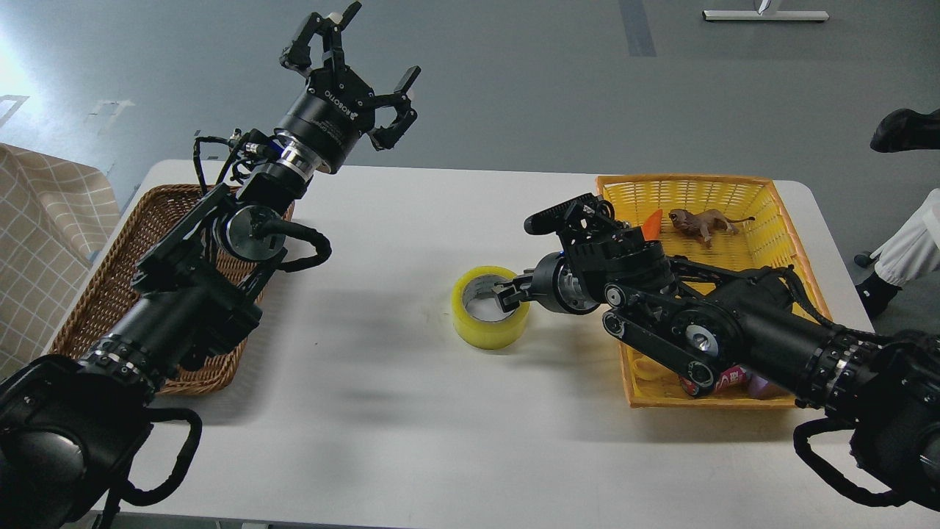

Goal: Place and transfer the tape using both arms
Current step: 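Set the tape roll on the table center and release with right gripper, then withdraw the right gripper back above the yellow basket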

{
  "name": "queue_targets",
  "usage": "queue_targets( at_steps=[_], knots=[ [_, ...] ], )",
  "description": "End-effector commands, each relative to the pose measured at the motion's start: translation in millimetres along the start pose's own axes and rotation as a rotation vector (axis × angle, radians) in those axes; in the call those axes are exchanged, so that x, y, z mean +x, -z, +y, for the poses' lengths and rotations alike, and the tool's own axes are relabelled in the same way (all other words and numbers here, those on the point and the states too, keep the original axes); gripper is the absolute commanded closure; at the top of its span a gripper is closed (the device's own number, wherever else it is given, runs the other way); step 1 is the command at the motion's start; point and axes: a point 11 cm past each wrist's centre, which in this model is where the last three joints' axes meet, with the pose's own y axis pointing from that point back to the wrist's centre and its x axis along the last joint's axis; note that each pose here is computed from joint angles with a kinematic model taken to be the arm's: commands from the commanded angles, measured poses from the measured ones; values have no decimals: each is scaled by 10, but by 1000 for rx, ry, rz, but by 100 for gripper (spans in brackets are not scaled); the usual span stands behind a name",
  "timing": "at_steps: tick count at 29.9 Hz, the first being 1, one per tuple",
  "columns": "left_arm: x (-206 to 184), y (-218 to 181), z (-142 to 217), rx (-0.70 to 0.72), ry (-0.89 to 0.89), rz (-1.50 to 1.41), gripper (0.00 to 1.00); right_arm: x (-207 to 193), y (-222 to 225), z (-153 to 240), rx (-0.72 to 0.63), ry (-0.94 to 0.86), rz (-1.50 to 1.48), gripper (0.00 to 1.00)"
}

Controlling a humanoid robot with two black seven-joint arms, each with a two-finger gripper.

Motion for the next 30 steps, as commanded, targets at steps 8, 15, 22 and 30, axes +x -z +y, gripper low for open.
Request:
queue_targets(
  at_steps=[8, 15, 22, 30],
  knots=[
    [-15, -3, -6, -2, 5, 1, 2, 159, -26, 72, 6, -40, -22, 8],
    [-25, -2, -12, 0, 8, 0, 2, 329, -265, 236, -19, -93, -63, 4],
    [7, -30, 7, -1, 1, -8, 2, 577, -532, 443, -37, -181, -160, 1],
    [-1, 24, 13, 17, 4, -11, 2, 813, -1004, 819, -45, -299, -337, 1]
  ],
)
